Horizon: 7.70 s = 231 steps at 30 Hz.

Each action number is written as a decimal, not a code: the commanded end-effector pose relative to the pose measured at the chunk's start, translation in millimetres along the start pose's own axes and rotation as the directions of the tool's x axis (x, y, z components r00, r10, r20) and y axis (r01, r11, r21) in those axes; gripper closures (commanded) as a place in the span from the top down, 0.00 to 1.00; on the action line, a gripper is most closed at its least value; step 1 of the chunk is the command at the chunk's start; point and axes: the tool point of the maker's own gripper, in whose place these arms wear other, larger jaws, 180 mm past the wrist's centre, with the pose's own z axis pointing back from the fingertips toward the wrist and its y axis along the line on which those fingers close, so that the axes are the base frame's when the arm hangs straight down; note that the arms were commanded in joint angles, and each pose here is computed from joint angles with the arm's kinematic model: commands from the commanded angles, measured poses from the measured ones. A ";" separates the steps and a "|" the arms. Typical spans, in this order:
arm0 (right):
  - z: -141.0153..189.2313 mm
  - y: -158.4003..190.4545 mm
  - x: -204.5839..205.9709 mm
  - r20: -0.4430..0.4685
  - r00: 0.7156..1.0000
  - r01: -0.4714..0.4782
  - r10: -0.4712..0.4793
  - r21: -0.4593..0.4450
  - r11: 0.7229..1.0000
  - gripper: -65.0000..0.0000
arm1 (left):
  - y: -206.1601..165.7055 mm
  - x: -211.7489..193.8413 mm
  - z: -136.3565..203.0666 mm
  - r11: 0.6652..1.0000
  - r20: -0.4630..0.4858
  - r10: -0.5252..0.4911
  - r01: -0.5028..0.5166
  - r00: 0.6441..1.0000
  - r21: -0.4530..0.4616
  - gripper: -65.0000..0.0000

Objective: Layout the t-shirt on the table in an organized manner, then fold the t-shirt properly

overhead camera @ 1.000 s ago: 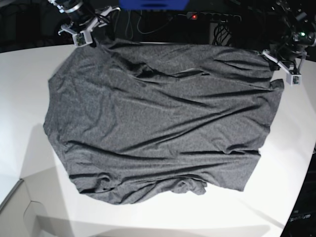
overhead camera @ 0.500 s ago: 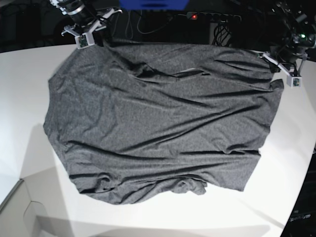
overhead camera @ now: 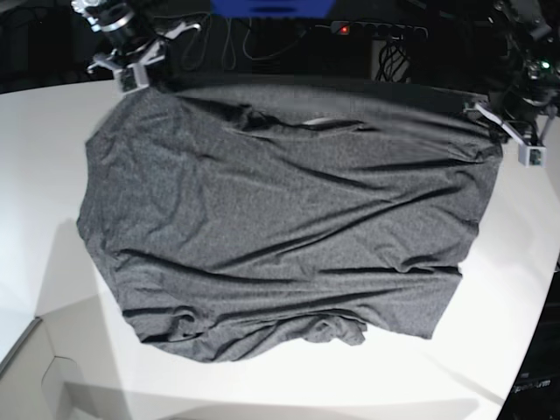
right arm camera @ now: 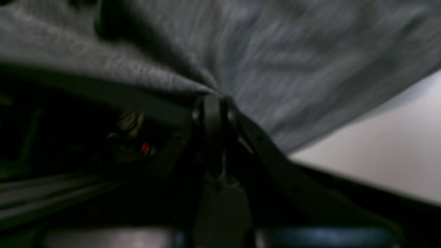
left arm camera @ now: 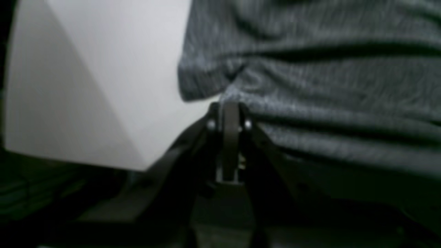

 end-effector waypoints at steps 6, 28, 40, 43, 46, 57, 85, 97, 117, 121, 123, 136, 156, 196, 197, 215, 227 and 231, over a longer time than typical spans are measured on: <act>12.0 -1.4 28.6 0.078 0.996 -0.042 0.043 -0.013 0.999 0.00 | 2.9 29.6 17.9 0.998 0.088 -0.063 0.060 0.994 0.032 0.00; -8.9 13.8 68.4 0.178 0.977 -0.128 0.117 0.055 0.990 0.00 | 39.5 83.6 26.1 0.989 0.208 -0.079 0.050 0.975 0.140 0.00; -29.8 -13.0 79.3 0.139 0.970 -0.207 0.201 0.028 0.978 0.00 | 21.5 78.0 -8.7 0.983 0.115 -0.145 0.130 0.983 0.128 0.00; -33.7 -14.9 78.2 0.136 0.971 -0.203 0.197 0.030 0.979 0.00 | 24.6 74.8 -14.7 0.985 0.096 -0.132 0.120 0.987 0.122 0.00; -40.3 -18.0 84.8 0.151 0.969 -0.201 0.195 0.026 0.979 0.00 | 25.1 72.0 -18.3 0.987 0.087 -0.120 0.110 0.989 0.117 0.00; -55.4 -33.0 87.2 0.145 0.968 -0.208 0.203 0.020 0.978 0.00 | 3.8 58.2 -37.9 0.988 0.028 -0.153 0.152 0.988 0.042 0.00; -62.0 -34.7 78.1 0.121 0.974 -0.197 0.191 0.033 0.980 0.00 | 15.1 20.0 -53.3 0.976 -0.125 -0.195 0.205 0.973 0.073 0.37; -55.8 -35.4 72.7 0.107 0.975 -0.200 0.196 0.027 0.979 0.33 | 22.5 14.7 -51.8 0.980 -0.126 -0.170 0.181 0.977 0.083 0.81; -32.5 -20.8 81.8 0.141 0.966 -0.222 0.217 0.022 0.975 0.57 | 14.0 -0.4 -50.1 0.999 -0.007 0.044 -0.044 0.999 0.018 0.81; -31.0 -19.7 78.7 0.138 0.967 -0.219 0.214 0.026 0.975 0.57 | 25.8 4.7 -45.0 0.998 0.014 0.056 -0.057 0.998 0.037 0.81; -29.3 -17.7 77.9 0.136 0.967 -0.221 0.216 0.029 0.975 0.57 | 24.1 -5.9 -50.4 0.997 -0.014 0.076 -0.075 0.997 0.026 0.81; -18.3 -1.0 74.1 0.135 0.967 -0.223 0.215 0.055 0.973 0.57 | 3.5 -20.1 -61.9 0.995 -0.049 0.061 -0.064 0.997 -0.070 0.81; -7.8 41.6 43.5 0.076 0.978 -0.203 0.192 0.178 0.963 0.56 | -2.0 -44.4 -76.5 0.987 -0.116 0.091 -0.105 0.989 -0.119 0.00; -76.4 88.2 64.4 0.132 0.986 -0.134 0.098 0.308 0.942 0.56 | 44.2 17.6 -46.3 0.999 0.053 0.051 -0.051 0.997 0.010 0.00; -78.8 87.5 66.2 0.135 0.986 -0.136 0.098 0.308 0.942 0.56 | 44.2 17.6 -46.3 0.999 0.053 0.051 -0.051 0.997 0.010 0.00; -101.5 94.6 74.2 0.138 0.989 -0.103 0.060 0.330 0.938 0.37 | 43.8 17.7 -46.9 0.999 0.052 0.050 -0.050 0.997 0.009 0.00; -68.3 96.9 76.3 0.165 0.983 -0.129 0.080 0.308 0.943 0.00 | 45.8 29.1 -45.3 0.999 0.078 0.044 -0.046 0.996 0.017 0.00; -46.8 101.9 79.6 0.183 0.979 -0.142 0.089 0.302 0.943 0.00 | 48.8 44.6 -39.2 0.999 0.115 0.020 -0.024 0.993 0.034 0.00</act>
